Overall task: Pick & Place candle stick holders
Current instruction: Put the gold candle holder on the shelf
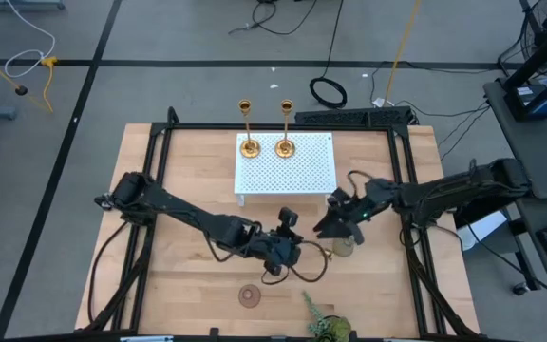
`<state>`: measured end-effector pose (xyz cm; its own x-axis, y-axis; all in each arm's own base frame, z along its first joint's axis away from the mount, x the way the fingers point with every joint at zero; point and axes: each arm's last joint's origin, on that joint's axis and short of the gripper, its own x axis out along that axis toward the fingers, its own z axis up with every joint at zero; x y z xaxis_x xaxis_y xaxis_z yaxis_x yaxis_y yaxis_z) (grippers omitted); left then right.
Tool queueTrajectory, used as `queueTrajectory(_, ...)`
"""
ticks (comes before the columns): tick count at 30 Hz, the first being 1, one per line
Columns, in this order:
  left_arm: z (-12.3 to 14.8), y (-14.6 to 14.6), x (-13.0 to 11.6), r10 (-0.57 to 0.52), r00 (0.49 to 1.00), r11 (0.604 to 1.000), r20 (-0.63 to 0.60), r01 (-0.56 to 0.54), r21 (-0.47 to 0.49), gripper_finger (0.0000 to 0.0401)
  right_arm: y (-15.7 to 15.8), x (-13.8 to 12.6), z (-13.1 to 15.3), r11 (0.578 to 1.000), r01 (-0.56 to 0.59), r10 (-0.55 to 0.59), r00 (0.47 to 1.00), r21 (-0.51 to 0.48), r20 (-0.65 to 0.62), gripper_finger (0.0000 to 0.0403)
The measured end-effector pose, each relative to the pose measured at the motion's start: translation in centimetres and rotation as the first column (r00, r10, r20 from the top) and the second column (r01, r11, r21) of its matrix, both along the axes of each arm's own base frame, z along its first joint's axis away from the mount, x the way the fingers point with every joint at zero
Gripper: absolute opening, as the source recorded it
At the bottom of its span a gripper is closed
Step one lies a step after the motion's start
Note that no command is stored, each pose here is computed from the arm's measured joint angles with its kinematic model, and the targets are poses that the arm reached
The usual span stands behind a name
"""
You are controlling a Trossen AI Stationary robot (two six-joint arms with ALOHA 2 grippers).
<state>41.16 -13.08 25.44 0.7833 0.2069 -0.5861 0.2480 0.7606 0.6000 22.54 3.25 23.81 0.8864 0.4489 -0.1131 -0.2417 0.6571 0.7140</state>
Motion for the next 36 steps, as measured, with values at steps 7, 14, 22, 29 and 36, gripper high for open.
queueTrajectory(7,5.0,0.6,-2.5,0.069,0.992,0.984,0.102,-0.051,-0.17,0.0016,-0.2,-2.2,2.8,0.982,0.008,0.037,0.971,-0.189,0.236,0.0151)
queueTrajectory(14,11.8,0.9,-6.9,0.091,0.957,0.963,0.277,-0.014,-0.27,0.0016,0.2,-3.2,3.8,0.904,0.059,0.124,0.911,-0.424,0.393,0.0151)
queueTrajectory(22,14.9,0.8,-12.3,0.155,0.914,0.959,0.376,-0.049,-0.278,0.0016,0.2,-2.8,3.5,0.762,0.216,0.109,0.886,-0.61,0.45,0.0148)
queueTrajectory(29,7.8,1.3,-11.8,0.194,0.846,0.943,0.497,-0.02,-0.333,0.0018,-0.1,-1.8,2.7,0.655,0.319,0.022,0.898,-0.685,0.439,0.0157)
queueTrajectory(36,1.1,5.2,-10.7,0.302,0.742,0.844,0.598,0.084,-0.53,0.0016,0.1,-0.3,1.7,0.652,0.336,0.007,0.894,-0.679,0.448,0.0157)
